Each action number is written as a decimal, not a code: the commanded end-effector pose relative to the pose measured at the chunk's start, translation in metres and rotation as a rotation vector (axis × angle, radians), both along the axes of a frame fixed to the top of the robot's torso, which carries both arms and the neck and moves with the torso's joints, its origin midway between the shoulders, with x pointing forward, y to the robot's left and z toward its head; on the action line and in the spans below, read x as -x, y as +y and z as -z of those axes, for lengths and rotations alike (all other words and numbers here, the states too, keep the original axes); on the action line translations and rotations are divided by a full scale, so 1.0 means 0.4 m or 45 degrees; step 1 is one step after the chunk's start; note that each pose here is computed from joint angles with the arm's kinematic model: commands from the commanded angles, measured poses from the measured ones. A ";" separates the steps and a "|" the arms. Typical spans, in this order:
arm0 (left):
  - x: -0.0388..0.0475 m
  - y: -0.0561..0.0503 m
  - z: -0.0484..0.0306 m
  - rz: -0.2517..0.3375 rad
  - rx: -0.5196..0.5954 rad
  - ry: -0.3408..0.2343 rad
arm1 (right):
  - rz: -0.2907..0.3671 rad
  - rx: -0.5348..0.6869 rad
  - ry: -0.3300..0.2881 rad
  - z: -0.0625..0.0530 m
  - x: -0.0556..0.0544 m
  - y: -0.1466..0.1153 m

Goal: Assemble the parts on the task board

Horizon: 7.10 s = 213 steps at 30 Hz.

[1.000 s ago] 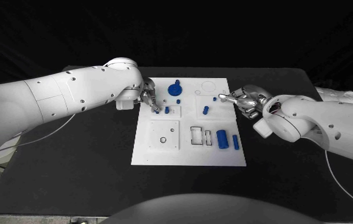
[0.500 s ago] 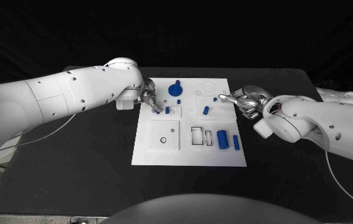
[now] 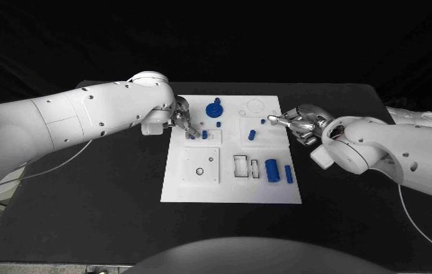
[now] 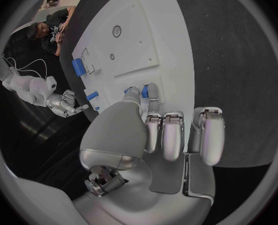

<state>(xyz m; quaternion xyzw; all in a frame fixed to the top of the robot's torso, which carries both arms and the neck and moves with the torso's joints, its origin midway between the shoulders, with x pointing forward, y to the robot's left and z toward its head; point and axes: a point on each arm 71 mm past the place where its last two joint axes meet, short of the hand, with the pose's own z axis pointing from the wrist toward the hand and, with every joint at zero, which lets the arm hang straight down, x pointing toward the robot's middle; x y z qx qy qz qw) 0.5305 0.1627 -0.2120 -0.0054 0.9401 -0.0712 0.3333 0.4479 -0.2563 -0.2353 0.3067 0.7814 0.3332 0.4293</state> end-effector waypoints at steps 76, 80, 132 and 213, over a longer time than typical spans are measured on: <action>0.024 -0.132 -0.010 0.833 0.438 -0.784 | 0.002 -0.022 -0.056 -0.008 0.001 0.000; 0.023 -0.131 -0.006 0.833 0.425 -0.765 | 0.010 -0.030 -0.072 -0.010 0.000 -0.001; -0.002 -0.157 0.037 0.795 0.267 -0.697 | 0.018 -0.059 -0.106 -0.016 -0.001 0.013; -0.005 -0.163 0.045 0.853 0.184 -0.716 | 0.007 -0.055 -0.086 -0.012 -0.002 0.016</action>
